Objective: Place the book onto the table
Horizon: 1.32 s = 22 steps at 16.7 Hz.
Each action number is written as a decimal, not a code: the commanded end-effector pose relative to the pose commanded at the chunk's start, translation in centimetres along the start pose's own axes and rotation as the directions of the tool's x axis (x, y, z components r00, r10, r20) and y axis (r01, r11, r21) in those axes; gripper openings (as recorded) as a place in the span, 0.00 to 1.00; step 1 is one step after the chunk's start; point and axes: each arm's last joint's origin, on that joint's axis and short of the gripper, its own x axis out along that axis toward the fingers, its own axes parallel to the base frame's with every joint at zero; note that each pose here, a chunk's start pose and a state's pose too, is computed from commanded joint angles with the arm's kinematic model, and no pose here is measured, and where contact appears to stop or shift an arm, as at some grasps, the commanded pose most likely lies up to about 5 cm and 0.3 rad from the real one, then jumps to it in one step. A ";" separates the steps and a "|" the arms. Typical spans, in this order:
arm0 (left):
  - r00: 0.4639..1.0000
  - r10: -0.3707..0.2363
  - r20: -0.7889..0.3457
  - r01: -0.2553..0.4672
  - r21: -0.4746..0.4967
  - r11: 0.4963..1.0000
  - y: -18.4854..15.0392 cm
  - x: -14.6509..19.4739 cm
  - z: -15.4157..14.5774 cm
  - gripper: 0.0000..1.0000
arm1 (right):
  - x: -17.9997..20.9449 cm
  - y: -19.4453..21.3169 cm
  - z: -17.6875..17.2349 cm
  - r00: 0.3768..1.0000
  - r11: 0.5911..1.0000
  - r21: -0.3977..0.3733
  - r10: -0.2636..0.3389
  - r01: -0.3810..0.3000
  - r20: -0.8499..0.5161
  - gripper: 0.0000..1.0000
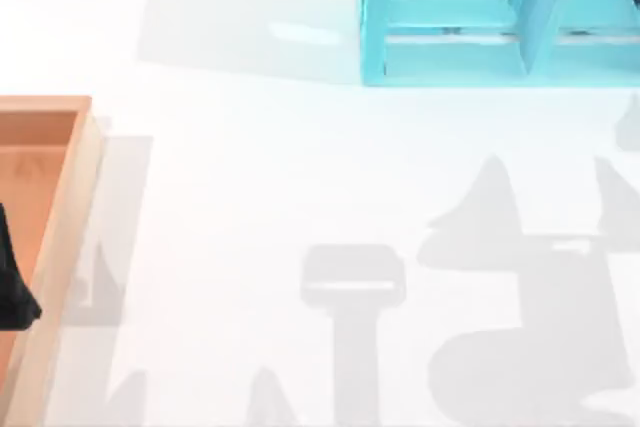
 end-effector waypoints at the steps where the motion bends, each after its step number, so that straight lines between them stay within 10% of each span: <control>1: 1.000 0.000 0.000 0.000 0.000 1.000 0.0 0.0 0.0 1.00 | 1.6 -0.9 -1.4 1.000 1.000 0.004 -0.001 0.001 -0.014 1.00; 9: 1.000 0.000 0.000 0.000 0.000 1.000 0.0 0.0 0.0 1.00 | 7.6 -5.9 -10.1 0.999 1.000 0.016 -0.007 0.007 -0.032 1.00; 22: 1.000 0.000 0.000 0.000 0.000 1.000 0.0 0.0 0.0 1.00 | 12.3 -6.4 -10.7 1.000 1.000 0.015 -0.008 0.008 -0.029 1.00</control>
